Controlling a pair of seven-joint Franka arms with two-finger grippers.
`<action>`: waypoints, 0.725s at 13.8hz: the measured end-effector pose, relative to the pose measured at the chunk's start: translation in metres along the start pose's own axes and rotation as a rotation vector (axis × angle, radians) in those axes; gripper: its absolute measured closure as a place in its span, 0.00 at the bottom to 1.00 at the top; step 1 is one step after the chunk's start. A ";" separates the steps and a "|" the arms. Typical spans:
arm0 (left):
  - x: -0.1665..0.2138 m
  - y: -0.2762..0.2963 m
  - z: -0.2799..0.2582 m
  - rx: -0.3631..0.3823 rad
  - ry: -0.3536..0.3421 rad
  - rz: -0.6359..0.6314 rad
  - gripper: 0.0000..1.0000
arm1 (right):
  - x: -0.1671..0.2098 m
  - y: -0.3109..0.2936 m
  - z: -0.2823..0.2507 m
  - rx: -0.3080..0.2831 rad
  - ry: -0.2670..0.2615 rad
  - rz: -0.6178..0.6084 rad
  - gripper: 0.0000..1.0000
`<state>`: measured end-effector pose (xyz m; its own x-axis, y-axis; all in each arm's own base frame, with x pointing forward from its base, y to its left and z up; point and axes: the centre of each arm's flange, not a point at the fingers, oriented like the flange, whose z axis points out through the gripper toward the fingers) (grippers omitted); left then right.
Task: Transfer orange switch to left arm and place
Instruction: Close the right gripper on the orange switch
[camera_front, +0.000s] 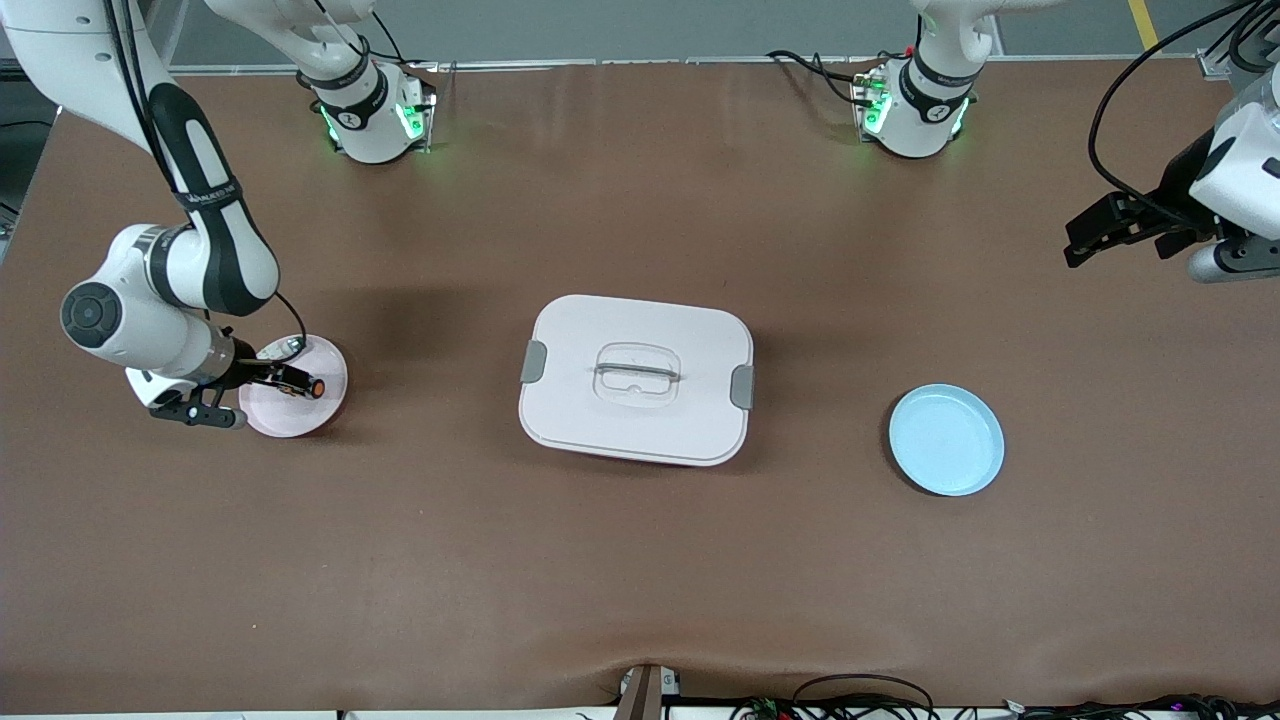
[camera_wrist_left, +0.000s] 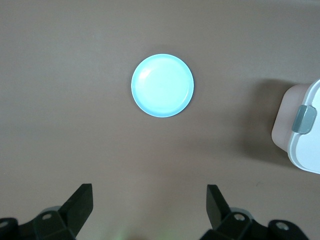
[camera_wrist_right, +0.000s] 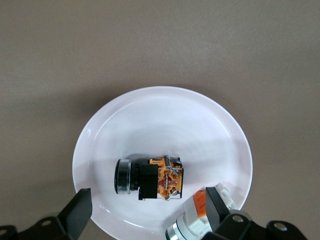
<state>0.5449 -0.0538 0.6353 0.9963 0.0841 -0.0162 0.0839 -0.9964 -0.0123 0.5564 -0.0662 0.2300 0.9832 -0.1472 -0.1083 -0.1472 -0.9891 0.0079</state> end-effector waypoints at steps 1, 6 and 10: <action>0.000 0.000 0.000 0.000 0.000 0.000 0.00 | 0.000 0.000 0.005 -0.001 -0.009 -0.001 0.00; 0.000 0.000 0.000 0.000 0.000 0.000 0.00 | -0.003 -0.002 0.027 -0.004 -0.048 -0.014 0.00; 0.000 0.001 0.000 0.000 0.000 0.001 0.00 | -0.004 -0.003 0.041 -0.007 -0.069 -0.019 0.00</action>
<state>0.5448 -0.0543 0.6353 0.9964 0.0831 -0.0163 0.0829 -0.9965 -0.0123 0.5480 -0.0627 0.1893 0.9759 -0.1280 -0.1769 -0.1279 -0.9917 0.0118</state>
